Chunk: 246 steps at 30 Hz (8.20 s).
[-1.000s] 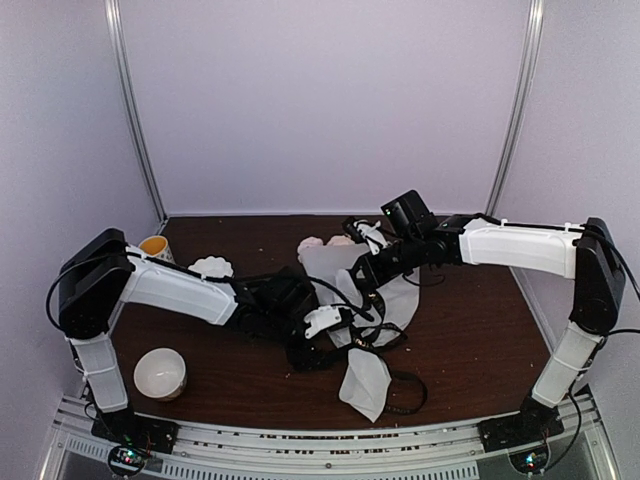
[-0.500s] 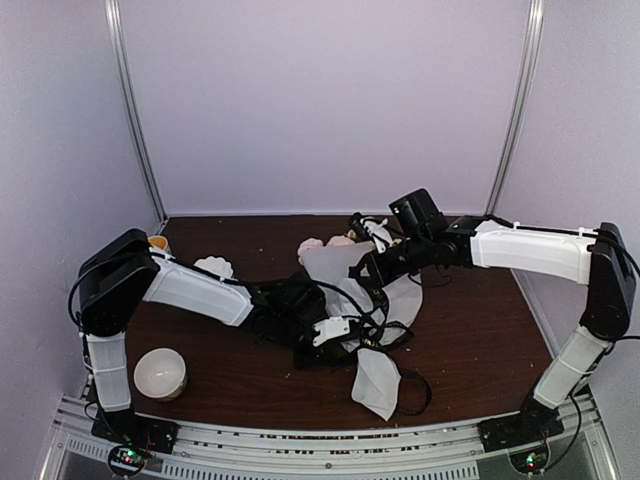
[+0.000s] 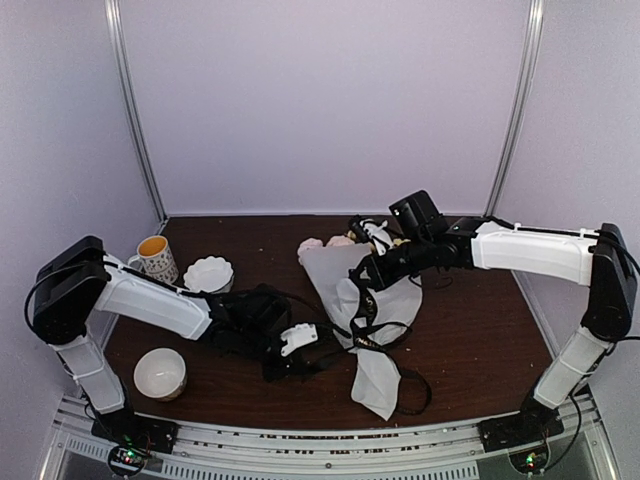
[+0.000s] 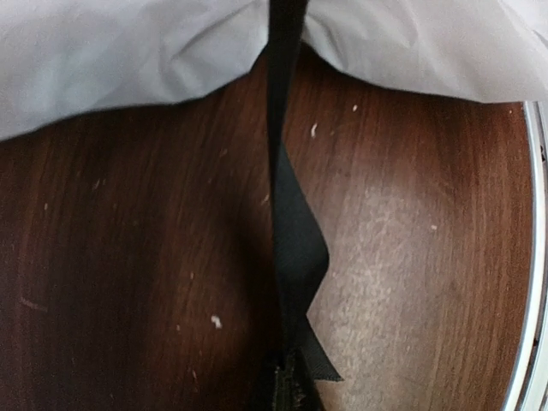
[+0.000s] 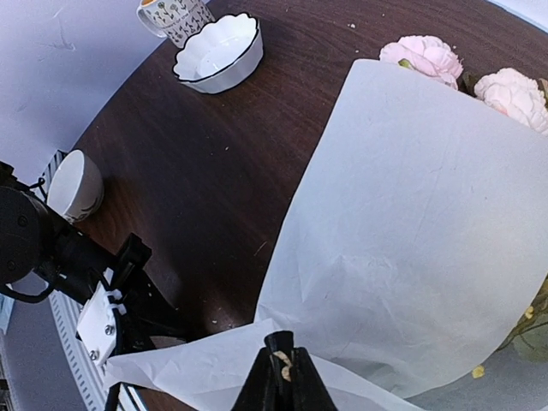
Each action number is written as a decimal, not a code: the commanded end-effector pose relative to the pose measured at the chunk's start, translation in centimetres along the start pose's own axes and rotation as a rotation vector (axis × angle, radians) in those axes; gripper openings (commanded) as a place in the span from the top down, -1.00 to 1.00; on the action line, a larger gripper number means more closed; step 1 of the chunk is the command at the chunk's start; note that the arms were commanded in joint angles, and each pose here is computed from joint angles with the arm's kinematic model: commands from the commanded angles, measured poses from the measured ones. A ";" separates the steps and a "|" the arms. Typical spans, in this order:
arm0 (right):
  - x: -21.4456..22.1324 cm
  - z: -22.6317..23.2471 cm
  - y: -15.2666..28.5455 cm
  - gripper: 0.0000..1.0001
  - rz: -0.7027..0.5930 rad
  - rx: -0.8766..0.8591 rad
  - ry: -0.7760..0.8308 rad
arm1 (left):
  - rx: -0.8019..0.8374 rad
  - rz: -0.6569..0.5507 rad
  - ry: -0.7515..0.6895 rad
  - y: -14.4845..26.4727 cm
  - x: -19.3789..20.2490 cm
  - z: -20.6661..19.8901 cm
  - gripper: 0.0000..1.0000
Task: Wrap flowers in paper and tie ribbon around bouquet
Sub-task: Cross the half-tied ribbon over the folded bouquet, then tie the half-tied ribbon around the folded bouquet.
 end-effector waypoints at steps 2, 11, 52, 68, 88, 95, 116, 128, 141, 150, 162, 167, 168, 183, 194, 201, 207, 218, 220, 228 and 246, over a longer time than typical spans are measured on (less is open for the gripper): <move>2.2 2.3 0.3 0.78 0.064 -0.025 0.039 | -0.095 0.129 0.149 1.9 3.1 0.0 1.00; 2.8 2.3 3.1 -0.13 0.092 0.081 0.052 | -0.099 0.259 0.249 2.1 4.3 -0.8 1.00; 11.2 -4.2 2.9 1.00 0.304 0.222 -0.171 | -0.175 0.027 0.253 9.0 -1.2 0.7 -0.37; 12.3 3.2 3.3 0.97 0.319 -0.120 -0.097 | -0.036 -0.270 -0.057 4.9 -15.9 2.1 -0.51; 9.9 5.0 6.1 0.11 0.330 -0.205 0.006 | 0.020 -0.201 -0.075 -0.1 -13.9 2.9 0.46; 7.6 0.3 7.1 0.09 0.232 -0.084 -0.085 | 0.021 -0.214 -0.061 0.3 -13.5 3.1 1.00; 10.9 0.3 -0.2 0.60 0.381 -0.235 0.028 | -0.015 -0.156 -0.009 3.0 -5.1 1.9 0.20; 11.2 0.0 -1.2 0.44 0.395 -0.208 0.059 | -0.025 -0.114 -0.005 0.4 -5.2 2.7 -0.20; 11.4 -0.1 -1.3 0.49 0.410 -0.158 0.089 | -0.032 -0.053 0.019 -1.3 -4.3 3.2 0.09; 9.2 0.2 0.0 0.97 0.339 -0.094 0.095 | -0.036 -0.030 0.031 -1.5 -3.8 3.2 0.52; 8.7 0.0 0.1 0.96 0.320 -0.061 0.077 | -0.044 -0.017 0.031 -1.6 -3.6 3.3 0.51; 8.3 -0.8 0.5 1.00 0.304 0.013 0.064 | -0.053 -0.006 0.037 -1.4 -3.3 3.3 0.95; 8.0 -1.0 0.8 1.00 0.289 0.034 0.057 | -0.059 -0.004 0.039 -1.3 -3.3 3.4 1.00; 9.8 -4.8 5.5 1.00 0.145 0.295 -0.140 | -0.213 0.052 0.100 -0.3 -2.8 5.4 1.00; 18.7 -10.3 7.6 1.00 0.171 0.378 -0.478 | -0.175 0.183 0.283 0.0 1.4 5.6 1.00; 20.1 -12.5 8.4 1.00 0.132 0.385 -0.628 | -0.205 0.272 0.430 0.6 4.8 6.7 1.00; 20.6 -13.3 8.3 1.00 0.137 0.406 -0.661 | -0.205 0.262 0.553 1.6 6.6 7.1 1.00; 20.7 -14.0 8.8 1.00 0.140 0.460 -0.683 | -0.154 0.301 0.745 1.5 10.3 6.1 1.00; 20.8 -14.1 8.9 1.00 0.138 0.463 -0.685 | -0.146 0.295 0.770 1.5 10.9 6.0 1.00; 20.8 -14.2 9.0 1.00 0.133 0.466 -0.690 | -0.135 0.299 0.775 1.4 11.5 5.6 1.00; 16.0 -12.2 10.8 -0.95 -0.003 0.312 -0.579 | -0.090 -0.043 0.392 5.7 2.3 4.2 -0.29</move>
Point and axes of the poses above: each gripper's point midway between its finger pads, its own y axis back along the fingers, its own z axis along the line the jaws close on, x = y × z, the point moved 6 cm from there along y, back along the fingers, and after that the axes turned 1 degree about -y, right-handed, at the moved point
